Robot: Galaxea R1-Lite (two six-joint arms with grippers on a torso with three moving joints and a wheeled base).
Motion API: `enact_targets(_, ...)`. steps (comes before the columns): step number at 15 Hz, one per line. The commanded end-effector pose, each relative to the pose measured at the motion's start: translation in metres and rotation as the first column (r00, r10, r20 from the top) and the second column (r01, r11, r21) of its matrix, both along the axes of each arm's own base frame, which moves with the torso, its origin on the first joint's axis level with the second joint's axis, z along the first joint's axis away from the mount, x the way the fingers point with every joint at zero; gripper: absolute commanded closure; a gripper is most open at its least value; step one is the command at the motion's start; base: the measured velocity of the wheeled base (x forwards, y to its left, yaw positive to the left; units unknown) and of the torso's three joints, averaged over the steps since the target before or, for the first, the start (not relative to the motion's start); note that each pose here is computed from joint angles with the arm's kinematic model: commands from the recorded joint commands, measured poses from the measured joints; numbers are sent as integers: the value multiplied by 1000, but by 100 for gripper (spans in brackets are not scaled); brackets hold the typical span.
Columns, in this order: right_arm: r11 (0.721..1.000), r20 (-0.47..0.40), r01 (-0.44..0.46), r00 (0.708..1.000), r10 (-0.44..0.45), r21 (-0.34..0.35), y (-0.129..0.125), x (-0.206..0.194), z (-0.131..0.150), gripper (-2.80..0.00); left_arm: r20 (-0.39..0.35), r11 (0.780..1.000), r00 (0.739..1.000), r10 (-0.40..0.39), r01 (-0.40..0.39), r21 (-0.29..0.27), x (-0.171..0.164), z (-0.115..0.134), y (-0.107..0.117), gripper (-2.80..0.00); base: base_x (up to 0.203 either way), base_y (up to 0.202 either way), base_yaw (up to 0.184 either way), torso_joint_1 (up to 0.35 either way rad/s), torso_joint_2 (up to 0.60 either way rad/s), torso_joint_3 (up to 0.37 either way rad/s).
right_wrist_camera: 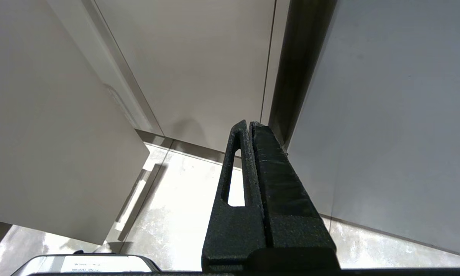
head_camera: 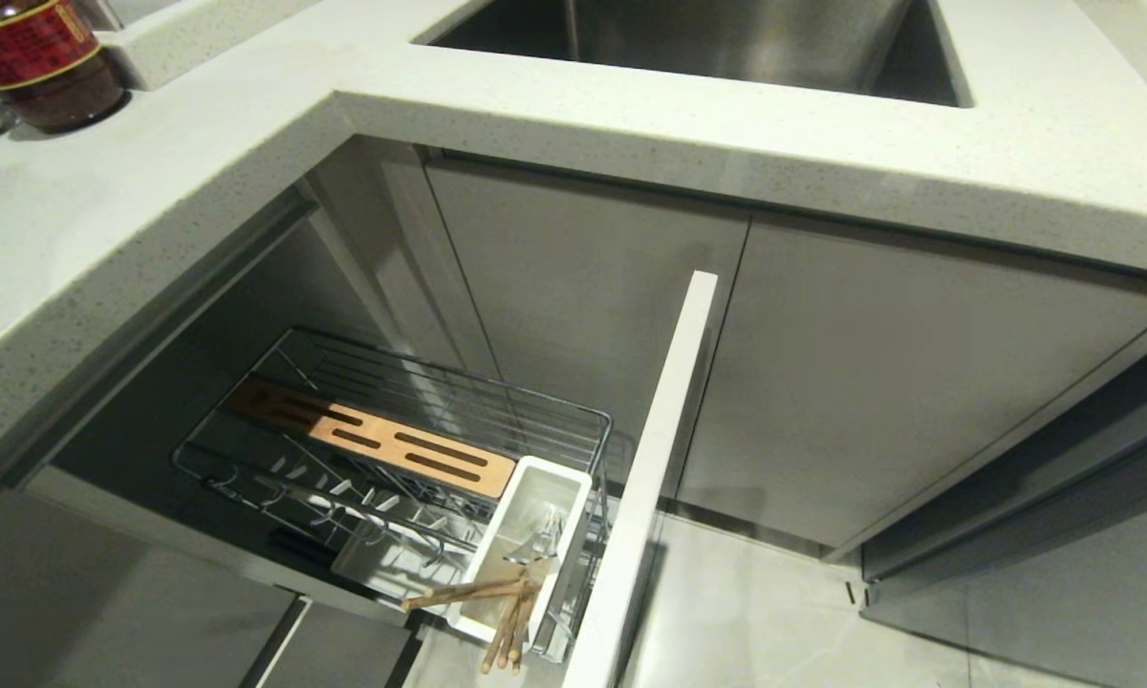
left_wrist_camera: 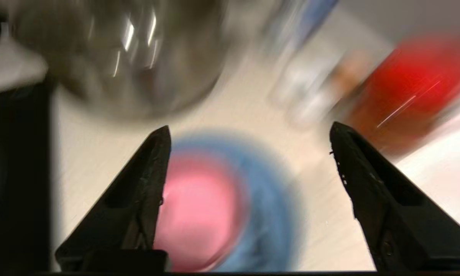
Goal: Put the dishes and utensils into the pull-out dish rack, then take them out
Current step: Take the bowl out of the cupboard, then take the chopsticks out of the cupboard
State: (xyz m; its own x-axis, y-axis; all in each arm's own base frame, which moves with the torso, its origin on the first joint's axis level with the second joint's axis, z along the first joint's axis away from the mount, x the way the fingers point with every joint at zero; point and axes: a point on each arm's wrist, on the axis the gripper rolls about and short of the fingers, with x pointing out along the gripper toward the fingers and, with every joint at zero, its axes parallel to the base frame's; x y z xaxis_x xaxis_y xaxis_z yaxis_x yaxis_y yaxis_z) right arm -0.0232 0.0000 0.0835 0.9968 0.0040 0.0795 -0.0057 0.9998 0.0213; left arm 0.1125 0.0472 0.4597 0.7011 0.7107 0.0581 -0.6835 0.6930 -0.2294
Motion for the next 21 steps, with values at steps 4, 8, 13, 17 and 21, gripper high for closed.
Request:
enact_targets(4,1000,-24,-1,1000,1,0,0,2,-7,0,437,947,860,-263,316,-52,-45,19,-34,0,0,0,0,0,0,0)
enact_targets(8,1000,-24,-1,1000,1,0,0,2,-7,0,223,713,734,-642,678,-179,-14,-16,-73,0,0,0,0,0,0,0)
enact_targets(13,1000,-24,-1,1000,1,0,0,2,-7,0,-283,589,519,-806,664,-461,50,-90,-153,0,0,0,0,0,0,0)
enact_targets(17,1000,-24,-1,1000,1,0,0,2,-7,0,-570,627,288,-769,511,-588,88,-144,-191,0,0,0,0,0,0,0)
enact_targets(21,1000,-25,-1,1000,1,0,0,2,-7,0,-662,636,67,-746,363,-681,119,-189,-211,-280,0,0,0,0,0,0)
